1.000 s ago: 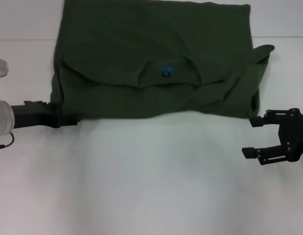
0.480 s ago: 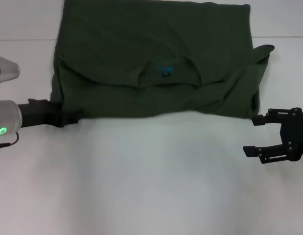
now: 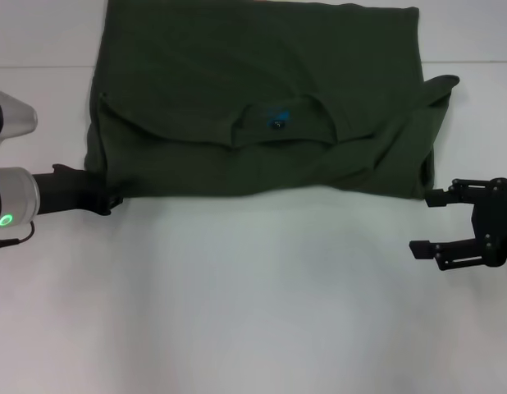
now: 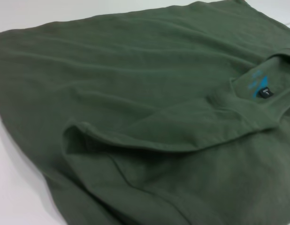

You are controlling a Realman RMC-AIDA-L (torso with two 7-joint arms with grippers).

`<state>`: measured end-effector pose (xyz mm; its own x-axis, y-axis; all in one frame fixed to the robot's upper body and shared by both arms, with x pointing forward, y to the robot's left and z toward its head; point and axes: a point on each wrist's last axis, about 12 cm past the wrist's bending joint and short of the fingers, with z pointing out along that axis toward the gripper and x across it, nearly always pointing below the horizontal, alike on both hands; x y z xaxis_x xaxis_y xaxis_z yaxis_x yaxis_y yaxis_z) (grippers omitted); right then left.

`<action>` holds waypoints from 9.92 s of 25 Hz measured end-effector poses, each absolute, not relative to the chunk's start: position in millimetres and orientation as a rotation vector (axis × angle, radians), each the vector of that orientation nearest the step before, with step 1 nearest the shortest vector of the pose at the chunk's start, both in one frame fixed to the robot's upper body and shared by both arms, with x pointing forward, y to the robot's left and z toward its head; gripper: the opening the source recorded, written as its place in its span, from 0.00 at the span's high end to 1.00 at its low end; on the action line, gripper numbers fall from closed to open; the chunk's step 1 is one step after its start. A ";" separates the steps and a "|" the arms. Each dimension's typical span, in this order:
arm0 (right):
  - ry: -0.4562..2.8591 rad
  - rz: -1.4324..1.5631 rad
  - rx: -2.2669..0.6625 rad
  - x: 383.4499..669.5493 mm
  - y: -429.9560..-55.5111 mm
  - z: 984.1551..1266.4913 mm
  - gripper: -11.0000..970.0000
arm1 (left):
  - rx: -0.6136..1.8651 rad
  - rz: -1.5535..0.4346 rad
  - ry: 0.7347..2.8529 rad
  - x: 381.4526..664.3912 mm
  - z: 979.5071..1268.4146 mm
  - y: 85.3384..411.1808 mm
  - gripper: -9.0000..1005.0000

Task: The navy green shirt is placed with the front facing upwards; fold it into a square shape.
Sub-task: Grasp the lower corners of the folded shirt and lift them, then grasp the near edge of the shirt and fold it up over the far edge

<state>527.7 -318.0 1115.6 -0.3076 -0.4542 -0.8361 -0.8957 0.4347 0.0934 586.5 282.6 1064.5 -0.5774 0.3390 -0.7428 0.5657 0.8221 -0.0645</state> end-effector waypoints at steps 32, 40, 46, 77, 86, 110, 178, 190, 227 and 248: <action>2.446 0.494 -0.580 595.8 -316.0 1105.4 0.09 | 0.700 -0.424 2.230 584.7 1067.0 277.8 0.94; 2.423 0.476 -0.631 601.3 -303.3 1095.4 0.10 | 0.698 -0.424 2.231 584.4 1066.7 278.1 0.94; 2.385 0.477 -0.674 605.3 -294.9 1093.6 0.10 | 0.690 -0.417 2.235 583.6 1065.4 279.6 0.94; 2.356 0.419 -0.749 608.0 -284.6 1075.8 0.65 | 0.690 -0.417 2.232 586.0 1066.6 277.7 0.94; 2.335 0.407 -0.766 606.1 -288.2 1073.8 0.89 | 0.682 -0.410 2.233 586.3 1065.7 278.3 0.94; 2.446 0.408 -1.003 574.0 -314.1 1097.8 0.92 | 0.651 -0.384 2.247 586.5 1069.8 294.7 0.94; 2.695 0.789 -1.472 483.1 -292.9 1113.0 0.93 | 0.782 -0.706 2.986 482.6 1124.8 333.1 0.94; 2.576 0.734 -1.453 494.1 -304.4 1140.6 0.93 | 0.720 -0.768 2.846 505.0 1147.2 331.3 0.94; 2.399 0.635 -0.958 533.1 -357.0 1206.2 0.93 | 0.641 -0.660 2.463 584.1 1170.7 290.8 0.94; 2.267 0.364 -0.900 570.7 -351.7 1209.2 0.93 | 0.547 -0.613 2.364 599.1 1175.1 288.0 0.94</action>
<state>570.7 -351.7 1209.2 -0.5431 -0.5049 -0.6709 -0.6896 0.7241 0.0133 599.1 288.0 1175.1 -0.7166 0.2260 -0.6599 0.5181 0.8058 -0.2867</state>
